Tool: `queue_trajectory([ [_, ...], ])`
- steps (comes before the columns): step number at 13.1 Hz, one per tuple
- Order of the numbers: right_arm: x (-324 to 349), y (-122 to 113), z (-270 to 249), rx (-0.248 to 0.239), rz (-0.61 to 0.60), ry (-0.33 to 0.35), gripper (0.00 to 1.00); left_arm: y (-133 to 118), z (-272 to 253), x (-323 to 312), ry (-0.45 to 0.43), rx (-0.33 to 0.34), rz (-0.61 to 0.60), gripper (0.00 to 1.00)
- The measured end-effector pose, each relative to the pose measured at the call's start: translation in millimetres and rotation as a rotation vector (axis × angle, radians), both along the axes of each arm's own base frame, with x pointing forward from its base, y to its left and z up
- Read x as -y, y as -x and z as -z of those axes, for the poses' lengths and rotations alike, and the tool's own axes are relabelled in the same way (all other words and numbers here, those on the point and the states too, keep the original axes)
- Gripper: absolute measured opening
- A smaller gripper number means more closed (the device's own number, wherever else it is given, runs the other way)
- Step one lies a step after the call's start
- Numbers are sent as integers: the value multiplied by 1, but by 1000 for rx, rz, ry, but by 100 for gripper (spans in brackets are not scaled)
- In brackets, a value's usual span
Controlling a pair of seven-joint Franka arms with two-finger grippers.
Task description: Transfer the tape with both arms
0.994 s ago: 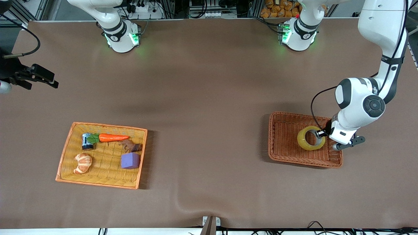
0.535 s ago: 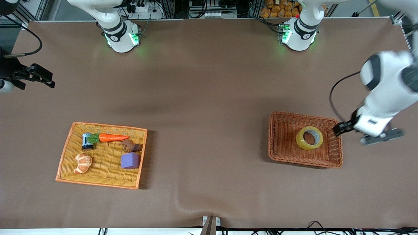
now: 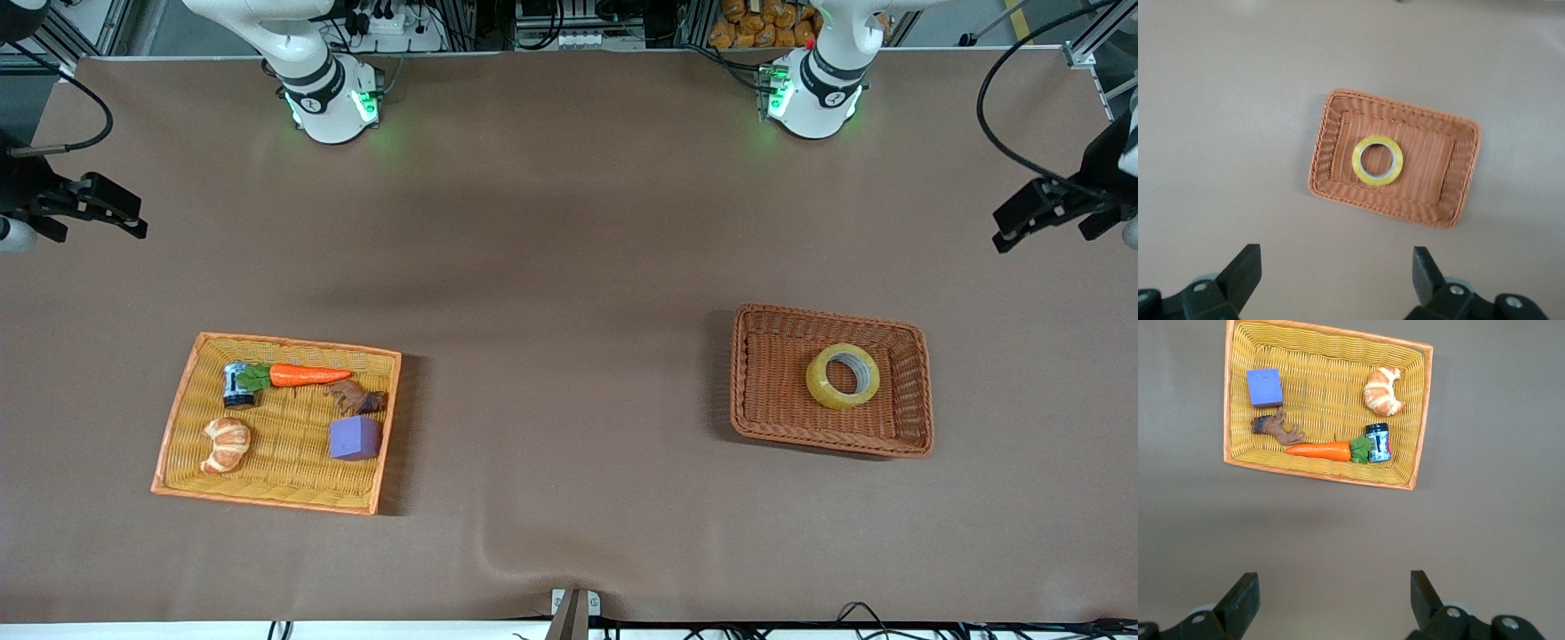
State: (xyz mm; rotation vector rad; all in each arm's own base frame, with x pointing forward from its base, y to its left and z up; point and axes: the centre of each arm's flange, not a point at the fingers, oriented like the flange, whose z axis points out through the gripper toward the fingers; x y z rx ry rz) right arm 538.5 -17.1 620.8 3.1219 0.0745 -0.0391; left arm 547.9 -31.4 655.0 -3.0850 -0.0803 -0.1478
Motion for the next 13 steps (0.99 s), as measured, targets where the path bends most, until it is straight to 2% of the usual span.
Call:
queue_trajectory([
  [4,0,0,0,0,0,0,100,-1,15,1,7,-41,55,100],
  [13,0,0,0,-1,0,0,100,-4,20,5,34,-51,59,100],
])
